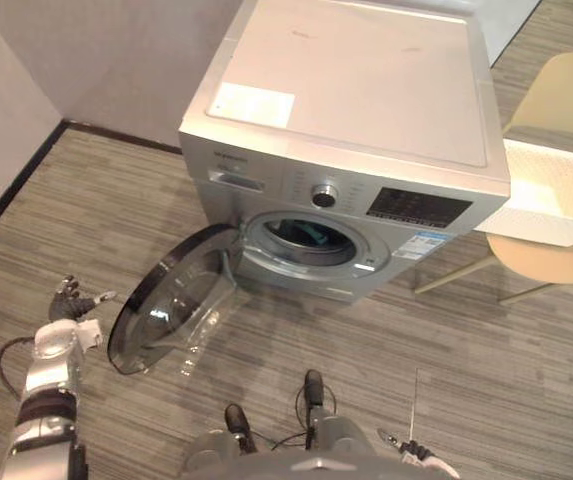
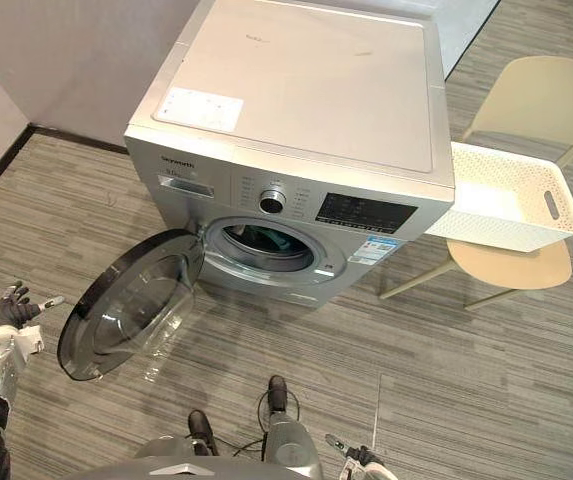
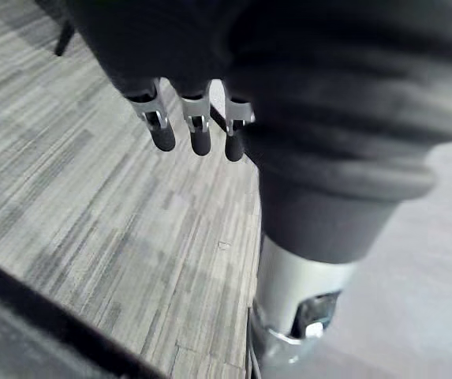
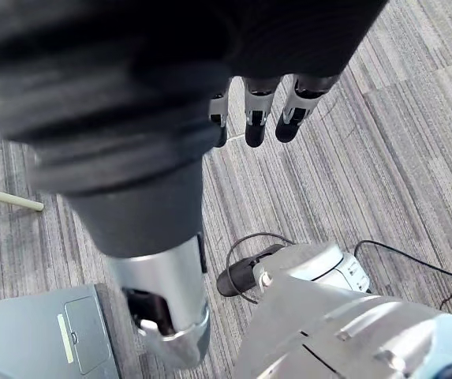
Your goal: Pick up the laundry basket with both hands and put the clothes into the washing machine.
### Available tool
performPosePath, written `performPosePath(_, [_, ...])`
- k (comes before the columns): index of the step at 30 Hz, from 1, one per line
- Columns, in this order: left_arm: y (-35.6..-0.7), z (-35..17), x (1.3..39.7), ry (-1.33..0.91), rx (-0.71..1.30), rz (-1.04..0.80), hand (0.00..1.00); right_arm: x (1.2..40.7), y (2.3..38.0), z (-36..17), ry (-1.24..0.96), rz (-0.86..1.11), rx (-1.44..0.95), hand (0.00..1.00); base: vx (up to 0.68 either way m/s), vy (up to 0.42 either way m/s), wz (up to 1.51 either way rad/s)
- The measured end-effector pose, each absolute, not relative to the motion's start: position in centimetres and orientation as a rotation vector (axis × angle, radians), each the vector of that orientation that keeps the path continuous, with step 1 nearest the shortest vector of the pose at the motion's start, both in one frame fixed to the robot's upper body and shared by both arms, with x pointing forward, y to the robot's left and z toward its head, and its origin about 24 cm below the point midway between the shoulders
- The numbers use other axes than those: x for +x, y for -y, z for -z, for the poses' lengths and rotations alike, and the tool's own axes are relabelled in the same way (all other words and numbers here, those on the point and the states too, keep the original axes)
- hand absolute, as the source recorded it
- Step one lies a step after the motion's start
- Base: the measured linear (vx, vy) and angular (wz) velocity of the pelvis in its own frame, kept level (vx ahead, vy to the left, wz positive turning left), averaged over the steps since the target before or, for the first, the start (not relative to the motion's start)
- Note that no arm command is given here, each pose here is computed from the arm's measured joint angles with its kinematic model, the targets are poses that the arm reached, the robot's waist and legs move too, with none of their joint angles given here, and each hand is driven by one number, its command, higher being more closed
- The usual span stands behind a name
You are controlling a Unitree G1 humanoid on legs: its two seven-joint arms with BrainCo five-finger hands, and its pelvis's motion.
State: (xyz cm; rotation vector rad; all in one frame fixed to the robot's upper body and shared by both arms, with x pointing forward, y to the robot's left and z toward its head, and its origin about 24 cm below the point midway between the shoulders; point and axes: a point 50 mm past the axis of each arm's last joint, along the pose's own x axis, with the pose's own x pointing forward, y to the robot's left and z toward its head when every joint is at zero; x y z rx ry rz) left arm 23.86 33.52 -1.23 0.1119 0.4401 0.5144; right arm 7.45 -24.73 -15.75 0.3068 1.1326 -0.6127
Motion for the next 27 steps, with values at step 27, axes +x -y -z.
performPosePath(27, [-24.7, 11.4, 18.7, -0.901, 0.23, -0.312, 0.0, 6.1, 24.7, 16.2, -1.196, 0.638, 0.309, 0.0, -0.03, -0.017, -0.04])
